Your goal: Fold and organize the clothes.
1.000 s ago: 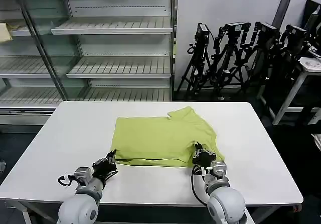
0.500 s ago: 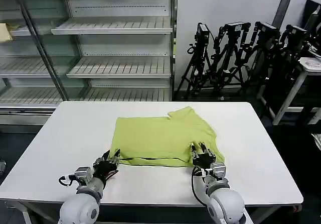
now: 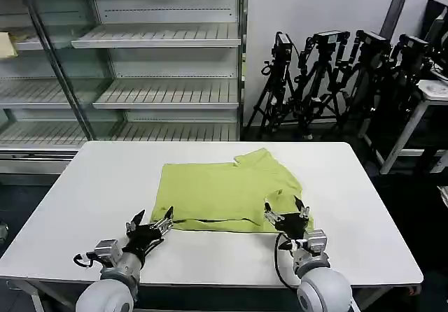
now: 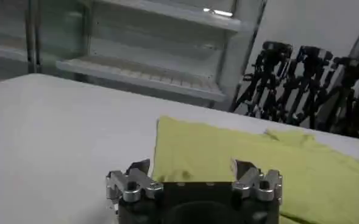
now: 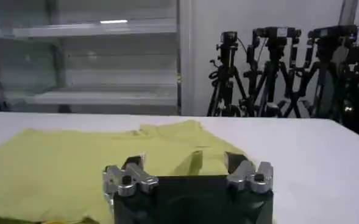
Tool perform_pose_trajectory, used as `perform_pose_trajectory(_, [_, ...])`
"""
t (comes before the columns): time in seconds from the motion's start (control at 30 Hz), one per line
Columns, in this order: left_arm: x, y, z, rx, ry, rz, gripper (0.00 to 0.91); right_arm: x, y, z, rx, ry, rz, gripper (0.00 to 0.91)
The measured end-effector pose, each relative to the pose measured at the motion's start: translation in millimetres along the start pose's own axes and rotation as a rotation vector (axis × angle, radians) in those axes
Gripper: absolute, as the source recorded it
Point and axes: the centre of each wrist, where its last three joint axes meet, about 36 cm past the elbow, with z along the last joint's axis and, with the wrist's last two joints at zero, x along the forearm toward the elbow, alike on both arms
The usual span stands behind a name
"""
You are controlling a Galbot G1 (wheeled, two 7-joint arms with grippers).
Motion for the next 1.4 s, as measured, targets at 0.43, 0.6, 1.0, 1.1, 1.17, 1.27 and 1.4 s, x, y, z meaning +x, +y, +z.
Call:
perform_pose_trajectory(0.43, [-7, 4, 13, -0.031, 0.054, -0.037, 0.907, 17, -19, 15, 0.012, 0.093, 0.085, 0.907])
perform_pose_trajectory(0.6, [-15, 5, 17, -0.036, 0.074, -0.046, 0.695, 16, -21, 20, 0.016, 0.120, 0.107, 0.907])
perform_pose_trajectory(1.0, [-23, 7, 24, -0.027, 0.107, -0.061, 0.040, 13, -20, 25, 0.005, 0.151, 0.111, 0.000])
perform_pose_trajectory(1.1, [-23, 7, 25, -0.021, 0.113, -0.059, 0.040, 13, -20, 25, 0.003, 0.155, 0.109, 0.000])
perform_pose_trajectory(1.17, [-23, 7, 25, -0.016, 0.115, -0.057, 0.040, 14, -21, 24, 0.001, 0.155, 0.108, 0.000])
perform_pose_trajectory(1.27, [-23, 8, 25, -0.005, 0.119, -0.048, 0.040, 15, -22, 23, 0.002, 0.155, 0.107, 0.000])
perform_pose_trajectory(1.4, [-24, 9, 25, 0.019, 0.121, -0.043, 0.040, 18, -22, 23, 0.002, 0.156, 0.103, 0.000])
